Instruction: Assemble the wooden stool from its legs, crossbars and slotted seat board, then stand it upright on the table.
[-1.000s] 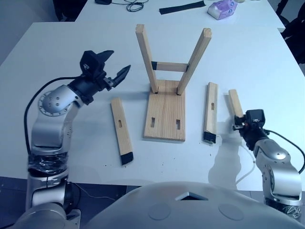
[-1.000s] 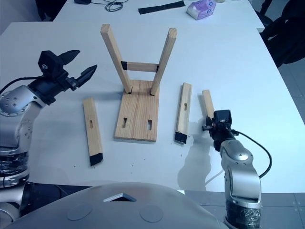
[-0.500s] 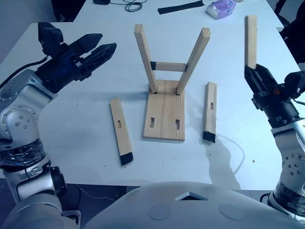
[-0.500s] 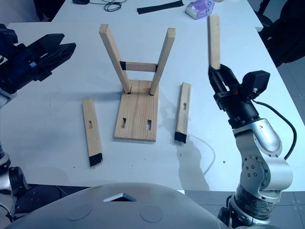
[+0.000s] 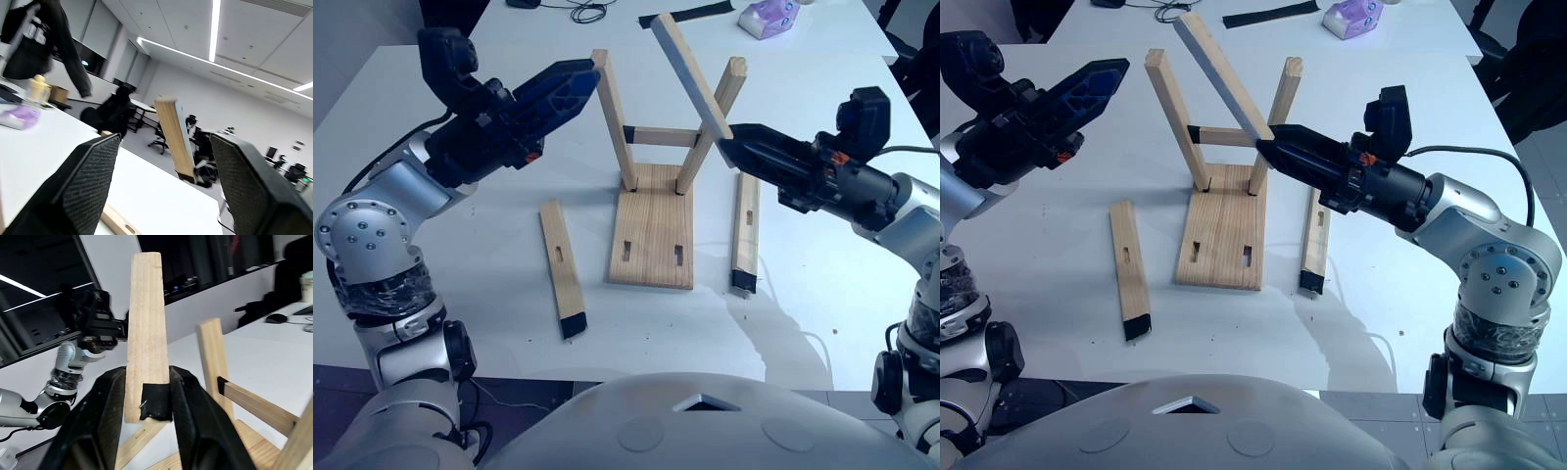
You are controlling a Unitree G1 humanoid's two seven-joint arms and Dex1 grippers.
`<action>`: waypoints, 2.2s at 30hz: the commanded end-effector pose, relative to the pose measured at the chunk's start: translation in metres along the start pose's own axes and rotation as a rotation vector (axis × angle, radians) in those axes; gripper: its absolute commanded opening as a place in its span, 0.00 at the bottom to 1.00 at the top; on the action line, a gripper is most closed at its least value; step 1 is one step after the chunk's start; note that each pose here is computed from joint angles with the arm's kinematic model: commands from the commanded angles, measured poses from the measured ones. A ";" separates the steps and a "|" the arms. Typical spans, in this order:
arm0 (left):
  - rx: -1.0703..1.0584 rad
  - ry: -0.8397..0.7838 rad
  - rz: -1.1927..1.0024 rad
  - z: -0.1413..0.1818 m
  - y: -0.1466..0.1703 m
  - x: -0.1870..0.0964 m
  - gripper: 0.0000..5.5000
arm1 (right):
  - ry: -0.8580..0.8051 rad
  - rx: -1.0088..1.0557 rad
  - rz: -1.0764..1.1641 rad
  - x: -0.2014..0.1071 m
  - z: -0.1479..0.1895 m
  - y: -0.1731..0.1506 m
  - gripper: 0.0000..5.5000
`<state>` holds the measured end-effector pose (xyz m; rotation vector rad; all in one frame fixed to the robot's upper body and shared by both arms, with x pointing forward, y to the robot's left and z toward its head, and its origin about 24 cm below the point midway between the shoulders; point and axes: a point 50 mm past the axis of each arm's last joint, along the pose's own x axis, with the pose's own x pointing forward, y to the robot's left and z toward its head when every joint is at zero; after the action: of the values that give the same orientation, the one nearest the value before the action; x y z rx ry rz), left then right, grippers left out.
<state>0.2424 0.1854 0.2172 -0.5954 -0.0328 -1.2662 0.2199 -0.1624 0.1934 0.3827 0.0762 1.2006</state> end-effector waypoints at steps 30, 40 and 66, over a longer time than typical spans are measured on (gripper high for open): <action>0.033 0.180 -0.152 -0.023 0.005 0.030 0.62 | 0.068 -0.040 0.125 0.026 -0.027 0.011 0.24; -0.010 0.207 -0.287 -0.023 -0.010 0.029 0.62 | 0.090 -0.024 0.165 0.021 -0.027 0.012 0.24; -0.009 0.190 -0.322 -0.022 -0.008 0.033 0.25 | 0.124 -0.035 0.210 0.017 -0.025 0.014 0.24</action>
<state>0.2387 0.1483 0.2124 -0.4754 0.0274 -1.6016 0.2046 -0.1357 0.1745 0.3019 0.1380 1.4516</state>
